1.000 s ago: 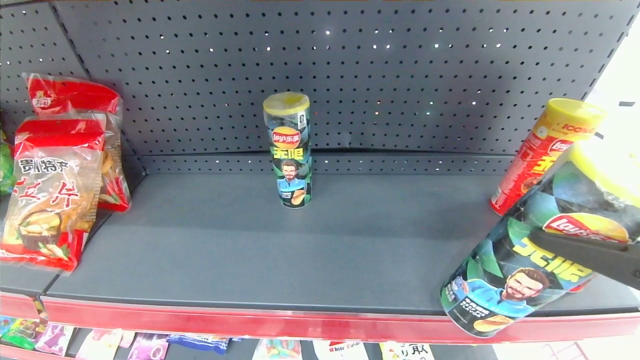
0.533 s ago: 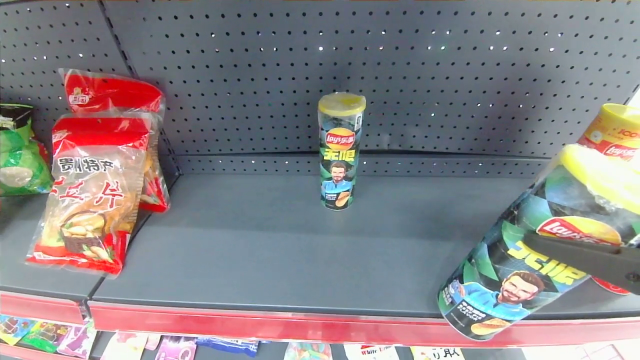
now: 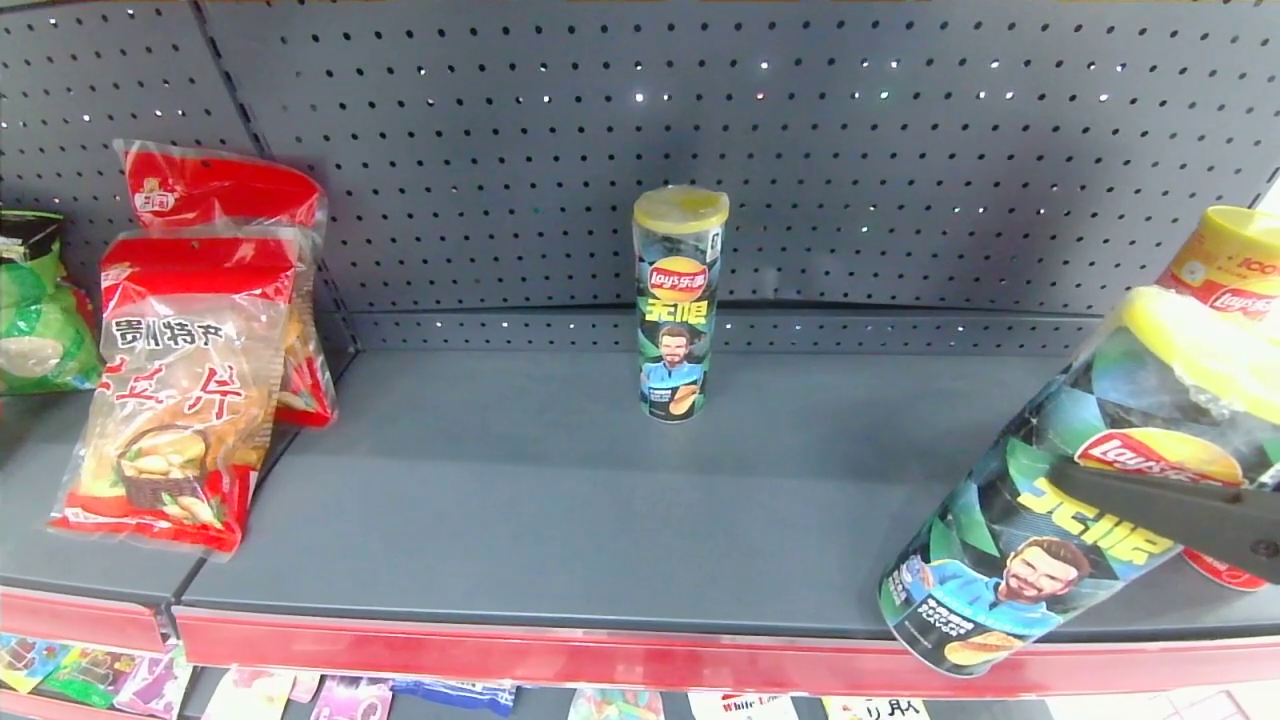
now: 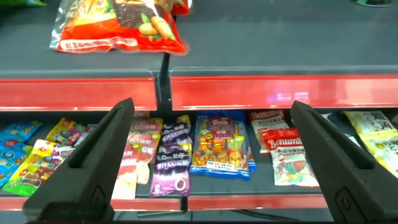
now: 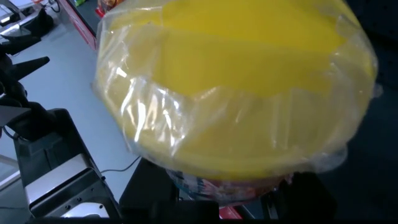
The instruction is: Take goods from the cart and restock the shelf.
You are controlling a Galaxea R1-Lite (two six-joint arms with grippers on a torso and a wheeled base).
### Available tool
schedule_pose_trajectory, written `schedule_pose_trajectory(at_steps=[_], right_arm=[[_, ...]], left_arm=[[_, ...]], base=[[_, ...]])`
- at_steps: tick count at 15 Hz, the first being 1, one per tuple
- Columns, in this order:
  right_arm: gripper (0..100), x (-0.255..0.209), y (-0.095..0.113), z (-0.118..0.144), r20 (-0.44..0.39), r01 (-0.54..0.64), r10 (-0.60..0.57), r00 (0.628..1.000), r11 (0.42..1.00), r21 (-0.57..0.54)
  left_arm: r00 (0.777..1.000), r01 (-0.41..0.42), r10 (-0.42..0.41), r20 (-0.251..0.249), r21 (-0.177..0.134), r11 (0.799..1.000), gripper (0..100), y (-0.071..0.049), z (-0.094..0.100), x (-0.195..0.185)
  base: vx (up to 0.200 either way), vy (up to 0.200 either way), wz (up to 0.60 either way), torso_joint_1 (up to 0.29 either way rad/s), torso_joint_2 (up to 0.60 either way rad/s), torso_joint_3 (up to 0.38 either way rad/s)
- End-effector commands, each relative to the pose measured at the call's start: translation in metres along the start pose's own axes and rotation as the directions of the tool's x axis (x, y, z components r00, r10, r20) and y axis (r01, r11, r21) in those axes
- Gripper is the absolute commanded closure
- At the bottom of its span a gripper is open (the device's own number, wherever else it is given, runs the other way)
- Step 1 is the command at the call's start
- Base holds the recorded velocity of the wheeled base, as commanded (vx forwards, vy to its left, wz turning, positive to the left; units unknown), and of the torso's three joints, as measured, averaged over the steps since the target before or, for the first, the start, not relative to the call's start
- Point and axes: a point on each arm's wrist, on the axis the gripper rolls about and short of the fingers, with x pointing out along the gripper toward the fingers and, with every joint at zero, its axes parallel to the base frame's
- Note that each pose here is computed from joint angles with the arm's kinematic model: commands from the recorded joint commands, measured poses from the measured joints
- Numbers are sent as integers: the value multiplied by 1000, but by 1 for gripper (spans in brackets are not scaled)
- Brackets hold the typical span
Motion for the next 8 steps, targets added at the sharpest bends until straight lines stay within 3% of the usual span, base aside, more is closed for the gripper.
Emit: schedule_pose_trajectory(at_steps=[1, 8], right_arm=[[100, 0, 0, 0, 0, 0, 0, 1000, 1000, 0], [100, -2, 1, -5, -8, -1, 1, 1000, 1000, 5]], left_arm=[[1000, 0, 0, -1, 1, 1000, 0, 0, 0, 0], [1000, 0, 0, -1, 0, 1000, 0, 0, 0, 0]], base=[[0, 0, 0, 0, 0, 0], [0, 0, 0, 0, 0, 0]])
